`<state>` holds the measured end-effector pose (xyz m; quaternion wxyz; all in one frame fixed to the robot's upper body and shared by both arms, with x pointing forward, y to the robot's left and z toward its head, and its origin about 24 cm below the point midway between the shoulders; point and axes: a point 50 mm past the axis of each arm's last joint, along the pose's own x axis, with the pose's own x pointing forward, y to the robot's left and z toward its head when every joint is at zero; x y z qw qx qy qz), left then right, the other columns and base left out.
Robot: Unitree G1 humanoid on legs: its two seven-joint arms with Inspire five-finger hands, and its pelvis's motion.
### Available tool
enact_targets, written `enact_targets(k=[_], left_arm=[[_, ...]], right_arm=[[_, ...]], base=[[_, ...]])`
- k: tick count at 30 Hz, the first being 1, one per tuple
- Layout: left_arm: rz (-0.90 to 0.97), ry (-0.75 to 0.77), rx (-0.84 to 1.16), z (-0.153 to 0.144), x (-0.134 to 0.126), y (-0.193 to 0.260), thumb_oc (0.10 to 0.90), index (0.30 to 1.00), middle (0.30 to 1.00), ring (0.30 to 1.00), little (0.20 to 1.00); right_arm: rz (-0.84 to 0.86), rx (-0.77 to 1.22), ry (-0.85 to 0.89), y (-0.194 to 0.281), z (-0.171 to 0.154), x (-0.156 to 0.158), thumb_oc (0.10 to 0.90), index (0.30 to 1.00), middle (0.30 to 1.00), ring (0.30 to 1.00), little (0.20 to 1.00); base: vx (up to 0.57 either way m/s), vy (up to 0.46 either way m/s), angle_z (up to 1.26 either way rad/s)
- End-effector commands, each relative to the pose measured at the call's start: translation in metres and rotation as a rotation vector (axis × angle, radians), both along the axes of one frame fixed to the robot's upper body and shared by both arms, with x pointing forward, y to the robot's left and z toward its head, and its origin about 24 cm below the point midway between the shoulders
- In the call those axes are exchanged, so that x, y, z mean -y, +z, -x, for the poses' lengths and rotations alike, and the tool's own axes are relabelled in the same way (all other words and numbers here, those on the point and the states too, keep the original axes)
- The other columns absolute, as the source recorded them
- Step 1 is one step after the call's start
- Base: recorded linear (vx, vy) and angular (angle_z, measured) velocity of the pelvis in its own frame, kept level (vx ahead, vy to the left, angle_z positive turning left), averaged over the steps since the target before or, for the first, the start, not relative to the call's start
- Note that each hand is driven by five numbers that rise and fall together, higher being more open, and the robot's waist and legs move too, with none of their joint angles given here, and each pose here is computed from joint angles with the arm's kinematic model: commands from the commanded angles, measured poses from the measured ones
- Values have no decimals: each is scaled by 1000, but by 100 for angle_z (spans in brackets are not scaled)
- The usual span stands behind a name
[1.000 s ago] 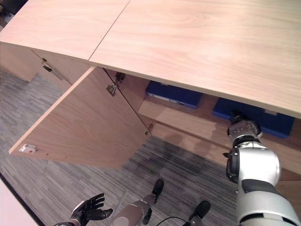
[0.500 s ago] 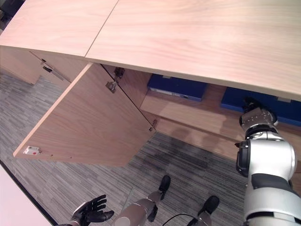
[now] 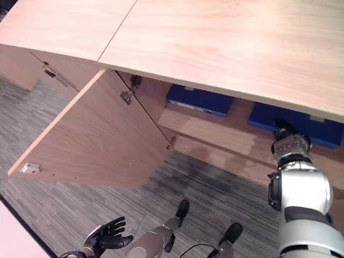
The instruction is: Put the empty folder in the office cabinet
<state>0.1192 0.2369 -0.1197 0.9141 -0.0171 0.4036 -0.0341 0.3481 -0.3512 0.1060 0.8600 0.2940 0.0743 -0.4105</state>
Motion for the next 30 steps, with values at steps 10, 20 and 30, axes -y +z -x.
enact_targets(k=[10, 20, 30], left_arm=[[-31, 284, -173, 47, -19, -24, 800, 900, 900, 900, 900], [-41, 382, -208, 64, -21, -28, 800, 900, 900, 900, 900], [-16, 395, -122, 46, -18, -23, 800, 900, 900, 900, 900]], right_arm=[[43, 393, 428, -50, 21, -101, 800, 900, 900, 900, 900], [50, 290, 704, -99, 77, -142, 800, 900, 900, 900, 900], [361, 125, 1009, -109, 92, -152, 800, 900, 900, 900, 900]], base=[[-4, 8, -7], [5, -33, -10], [-13, -78, 21]])
